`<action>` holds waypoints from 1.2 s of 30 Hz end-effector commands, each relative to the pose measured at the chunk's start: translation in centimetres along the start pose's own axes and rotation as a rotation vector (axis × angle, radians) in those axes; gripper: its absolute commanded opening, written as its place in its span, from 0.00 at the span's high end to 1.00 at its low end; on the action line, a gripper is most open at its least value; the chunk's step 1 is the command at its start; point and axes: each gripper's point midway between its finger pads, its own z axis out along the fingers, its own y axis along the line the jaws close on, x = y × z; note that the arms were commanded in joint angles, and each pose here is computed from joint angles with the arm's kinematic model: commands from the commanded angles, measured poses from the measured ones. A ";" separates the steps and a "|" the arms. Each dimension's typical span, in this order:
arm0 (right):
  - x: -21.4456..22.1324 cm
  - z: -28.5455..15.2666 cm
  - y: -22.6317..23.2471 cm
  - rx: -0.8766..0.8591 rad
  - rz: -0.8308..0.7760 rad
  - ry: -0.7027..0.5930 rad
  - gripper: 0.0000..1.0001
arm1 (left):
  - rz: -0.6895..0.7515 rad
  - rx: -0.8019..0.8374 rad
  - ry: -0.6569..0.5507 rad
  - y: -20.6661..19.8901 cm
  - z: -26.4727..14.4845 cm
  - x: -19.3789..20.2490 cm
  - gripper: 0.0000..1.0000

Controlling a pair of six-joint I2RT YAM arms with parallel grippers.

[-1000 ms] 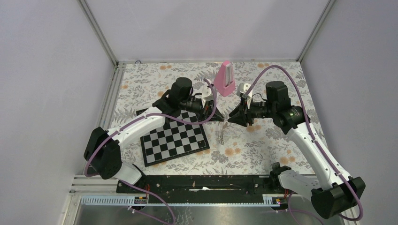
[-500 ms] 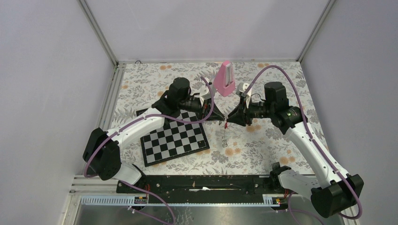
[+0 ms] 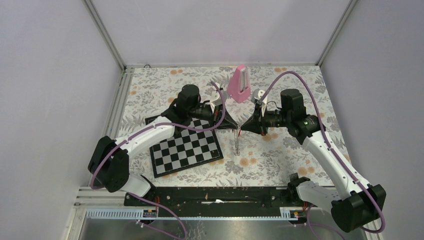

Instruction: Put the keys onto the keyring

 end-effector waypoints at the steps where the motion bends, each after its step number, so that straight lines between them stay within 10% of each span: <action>1: -0.3 0.1 0.3 -0.016 -0.003 -0.022 0.95 | 0.125 0.064 -0.106 -2.0 -0.8 -4.2 1.00; 36: -0.3 0.2 1.0 -0.059 0.006 -0.052 0.67 | 0.084 0.090 -0.189 -2.6 -1.3 -4.8 1.00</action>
